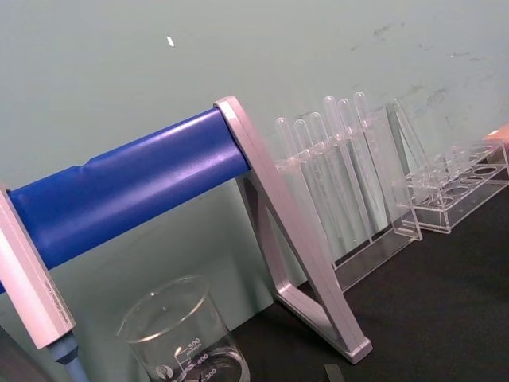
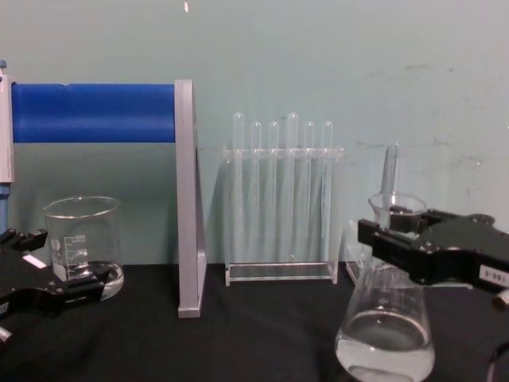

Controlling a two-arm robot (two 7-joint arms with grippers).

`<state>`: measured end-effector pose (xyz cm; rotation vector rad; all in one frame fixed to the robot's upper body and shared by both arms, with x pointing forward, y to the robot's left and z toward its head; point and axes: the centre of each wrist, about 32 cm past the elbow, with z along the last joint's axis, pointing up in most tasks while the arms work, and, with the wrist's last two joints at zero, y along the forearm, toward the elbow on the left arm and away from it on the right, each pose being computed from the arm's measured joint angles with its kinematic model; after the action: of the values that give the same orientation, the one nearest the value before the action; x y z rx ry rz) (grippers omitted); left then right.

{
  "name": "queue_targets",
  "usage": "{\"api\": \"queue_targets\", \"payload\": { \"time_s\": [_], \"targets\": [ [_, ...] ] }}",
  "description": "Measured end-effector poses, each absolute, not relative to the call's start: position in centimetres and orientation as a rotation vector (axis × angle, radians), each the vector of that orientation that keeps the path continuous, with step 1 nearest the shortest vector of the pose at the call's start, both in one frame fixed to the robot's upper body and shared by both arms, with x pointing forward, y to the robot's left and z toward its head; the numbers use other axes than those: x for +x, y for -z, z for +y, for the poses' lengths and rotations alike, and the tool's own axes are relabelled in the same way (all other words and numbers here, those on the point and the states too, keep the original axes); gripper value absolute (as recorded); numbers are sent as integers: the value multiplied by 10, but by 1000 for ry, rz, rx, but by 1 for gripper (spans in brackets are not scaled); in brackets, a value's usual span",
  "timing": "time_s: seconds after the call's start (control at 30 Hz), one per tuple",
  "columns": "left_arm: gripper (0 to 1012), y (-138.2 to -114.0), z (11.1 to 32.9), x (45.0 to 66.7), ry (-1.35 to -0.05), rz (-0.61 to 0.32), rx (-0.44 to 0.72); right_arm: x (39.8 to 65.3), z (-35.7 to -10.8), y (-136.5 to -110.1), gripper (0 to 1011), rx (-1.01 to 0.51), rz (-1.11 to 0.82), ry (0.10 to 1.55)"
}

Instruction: Grasp the erlenmeyer flask with one hand, shake it three times, then place it back.

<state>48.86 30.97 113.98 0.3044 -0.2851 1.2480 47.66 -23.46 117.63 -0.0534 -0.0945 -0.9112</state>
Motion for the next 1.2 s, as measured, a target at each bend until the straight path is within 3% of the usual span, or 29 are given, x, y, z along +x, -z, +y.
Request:
{"api": "queue_targets", "payload": {
  "time_s": [1.2],
  "targets": [
    [1001, -1140, 310, 489, -1248, -285, 304, 468, -227, -1158, 450, -111, -40, 869]
  ]
}}
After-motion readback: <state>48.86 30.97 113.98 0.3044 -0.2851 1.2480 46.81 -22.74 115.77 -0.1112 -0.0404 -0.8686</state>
